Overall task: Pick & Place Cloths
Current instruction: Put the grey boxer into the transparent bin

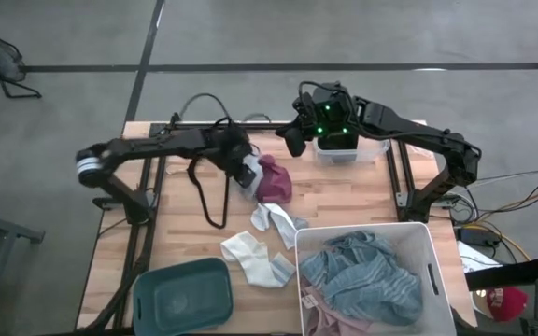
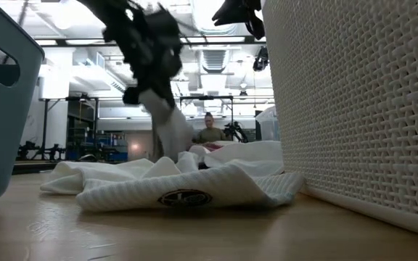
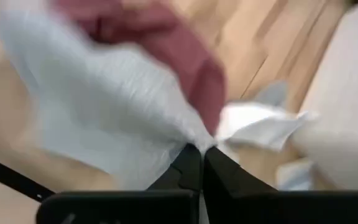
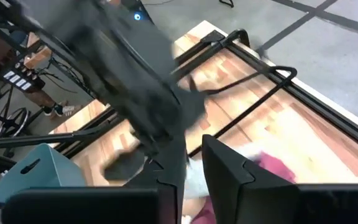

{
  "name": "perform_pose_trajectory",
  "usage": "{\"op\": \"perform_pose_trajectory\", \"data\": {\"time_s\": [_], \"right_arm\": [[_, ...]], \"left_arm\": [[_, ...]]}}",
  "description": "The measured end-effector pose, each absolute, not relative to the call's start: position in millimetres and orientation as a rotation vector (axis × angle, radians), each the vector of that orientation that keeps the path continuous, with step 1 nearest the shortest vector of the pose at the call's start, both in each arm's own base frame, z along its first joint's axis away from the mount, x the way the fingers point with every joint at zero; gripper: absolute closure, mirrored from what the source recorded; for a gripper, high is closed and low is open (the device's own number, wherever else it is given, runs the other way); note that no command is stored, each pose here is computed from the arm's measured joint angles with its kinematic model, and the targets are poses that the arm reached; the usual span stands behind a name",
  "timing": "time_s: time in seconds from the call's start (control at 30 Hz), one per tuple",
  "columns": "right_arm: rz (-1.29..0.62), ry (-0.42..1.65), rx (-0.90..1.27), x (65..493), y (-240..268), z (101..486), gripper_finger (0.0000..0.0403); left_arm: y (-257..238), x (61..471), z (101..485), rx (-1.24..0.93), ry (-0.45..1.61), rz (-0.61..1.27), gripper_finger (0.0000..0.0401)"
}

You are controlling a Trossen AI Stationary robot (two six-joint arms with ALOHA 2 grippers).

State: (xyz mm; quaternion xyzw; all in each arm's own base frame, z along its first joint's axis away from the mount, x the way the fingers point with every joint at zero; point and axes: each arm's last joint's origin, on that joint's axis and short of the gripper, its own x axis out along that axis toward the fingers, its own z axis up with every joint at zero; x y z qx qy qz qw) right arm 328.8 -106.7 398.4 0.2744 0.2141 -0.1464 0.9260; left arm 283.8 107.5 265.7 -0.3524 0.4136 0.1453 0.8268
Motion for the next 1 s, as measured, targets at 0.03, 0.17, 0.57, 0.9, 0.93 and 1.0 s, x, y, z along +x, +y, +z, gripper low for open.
{"op": "perform_pose_trajectory", "data": {"time_s": [0.03, 0.17, 0.57, 0.9, 0.93, 1.0], "right_arm": [[-0.301, 0.443, 0.564, 329, -107, 397, 0.0354], [-0.298, 0.457, 0.568, 330, -107, 391, 0.0364], [-0.238, 0.377, 0.435, 337, -102, 394, 0.0292], [-0.301, 0.381, 0.320, 350, -100, 384, 0.0131], [-0.302, 0.372, 0.313, 352, -101, 384, 0.0122], [-0.301, 0.358, 0.301, 358, -102, 381, 0.0109]], "left_arm": [[107, 279, 276, -0.749, 0.830, 0.324, 0.0397], [107, 260, 314, -0.746, 0.613, 0.383, 0.0397], [112, 240, 372, -0.773, 0.144, 0.400, 0.0397], [111, 243, 390, -0.806, -0.011, 0.258, 0.0397], [111, 244, 391, -0.803, -0.016, 0.244, 0.0397], [111, 245, 394, -0.793, -0.042, 0.195, 0.0397]]}}
